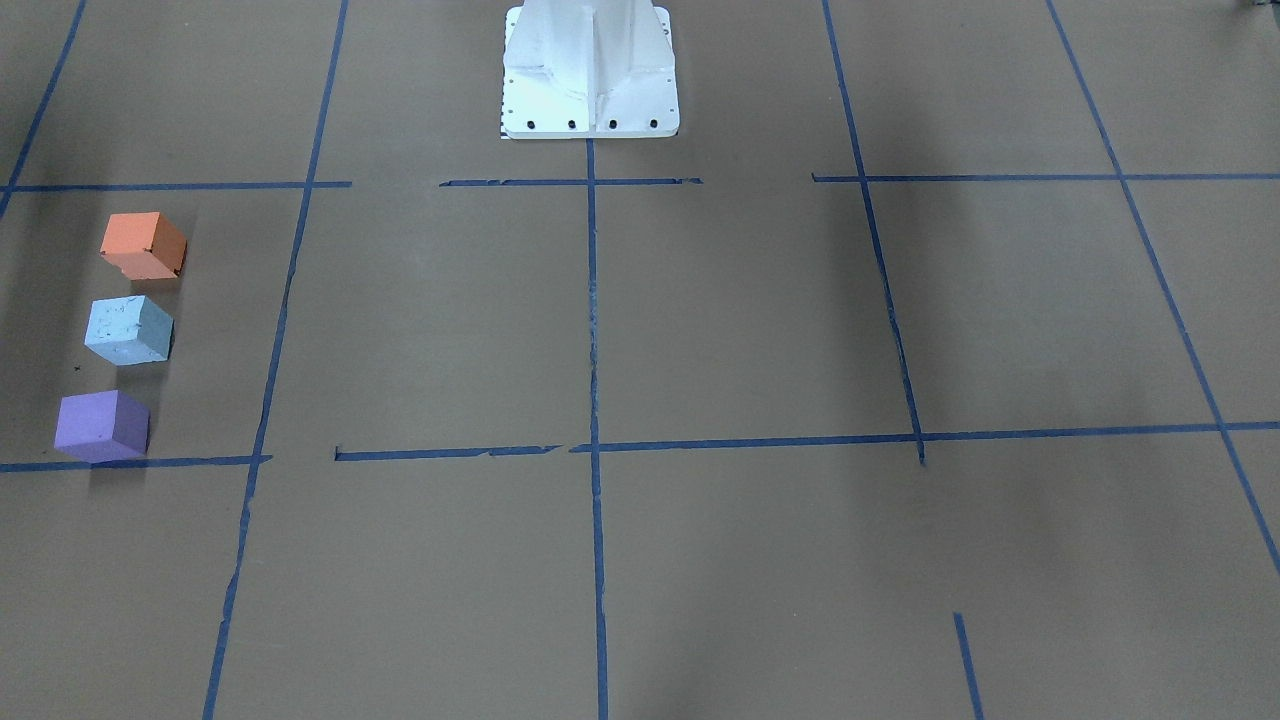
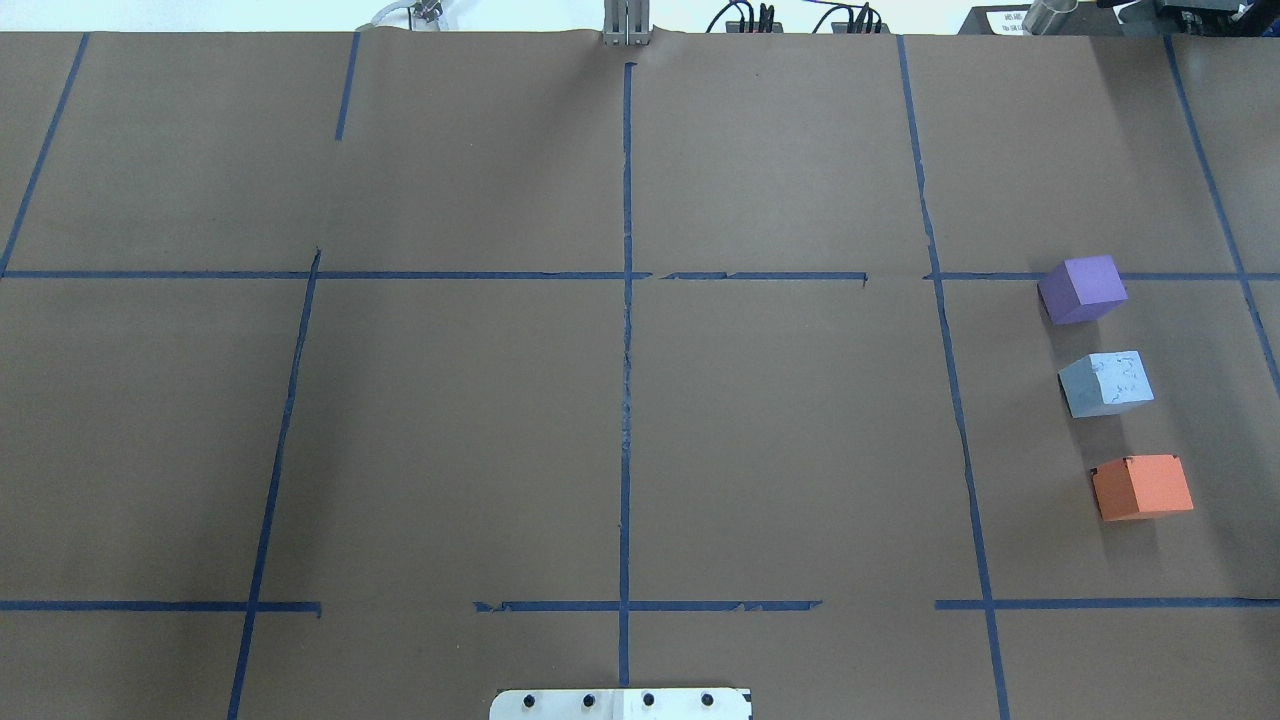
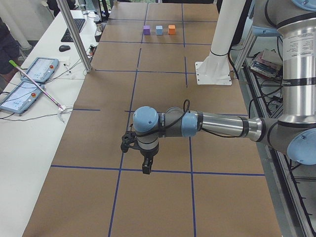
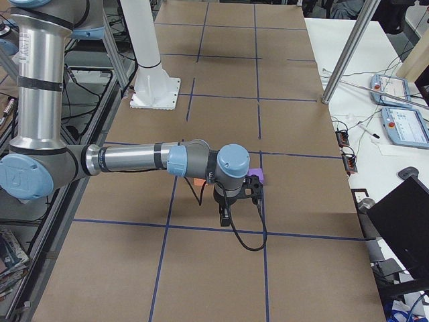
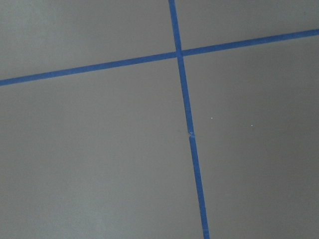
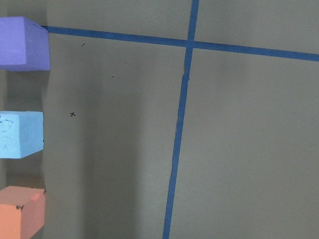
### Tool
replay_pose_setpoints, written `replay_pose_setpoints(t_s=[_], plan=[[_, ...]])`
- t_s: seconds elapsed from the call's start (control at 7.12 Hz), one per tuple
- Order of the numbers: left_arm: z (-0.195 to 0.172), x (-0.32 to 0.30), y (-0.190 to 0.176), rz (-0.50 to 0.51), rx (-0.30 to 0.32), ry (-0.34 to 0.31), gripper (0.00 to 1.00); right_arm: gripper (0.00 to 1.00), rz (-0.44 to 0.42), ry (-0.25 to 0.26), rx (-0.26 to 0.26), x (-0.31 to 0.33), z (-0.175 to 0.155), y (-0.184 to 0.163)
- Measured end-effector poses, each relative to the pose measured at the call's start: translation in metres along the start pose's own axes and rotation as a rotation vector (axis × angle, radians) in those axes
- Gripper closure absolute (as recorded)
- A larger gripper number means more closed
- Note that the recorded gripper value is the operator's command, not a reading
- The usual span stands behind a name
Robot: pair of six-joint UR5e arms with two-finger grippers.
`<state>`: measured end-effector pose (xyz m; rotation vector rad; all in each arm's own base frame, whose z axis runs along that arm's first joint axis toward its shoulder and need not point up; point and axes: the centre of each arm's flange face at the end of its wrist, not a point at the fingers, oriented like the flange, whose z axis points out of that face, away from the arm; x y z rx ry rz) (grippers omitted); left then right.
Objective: Place blue block between orange and purple blocks
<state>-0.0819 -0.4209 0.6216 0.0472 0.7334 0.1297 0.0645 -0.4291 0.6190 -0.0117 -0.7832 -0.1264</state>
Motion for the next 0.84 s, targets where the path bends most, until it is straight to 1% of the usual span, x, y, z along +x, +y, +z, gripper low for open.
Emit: replay_pose_setpoints(t_s=[0.42, 0.84], plan=[[0.0025, -0.0021, 0.0040, 0.013, 0.013, -0.003, 0.00, 0.00, -0.001, -0.001, 0.001, -0.0004, -0.0003, -0.0001], [0.0098, -0.0065, 0.0121, 0.005, -0.002, -0.008, 0.00, 0.00, -0.005, 0.001, 0.000, -0.0003, 0.0003, -0.0002]])
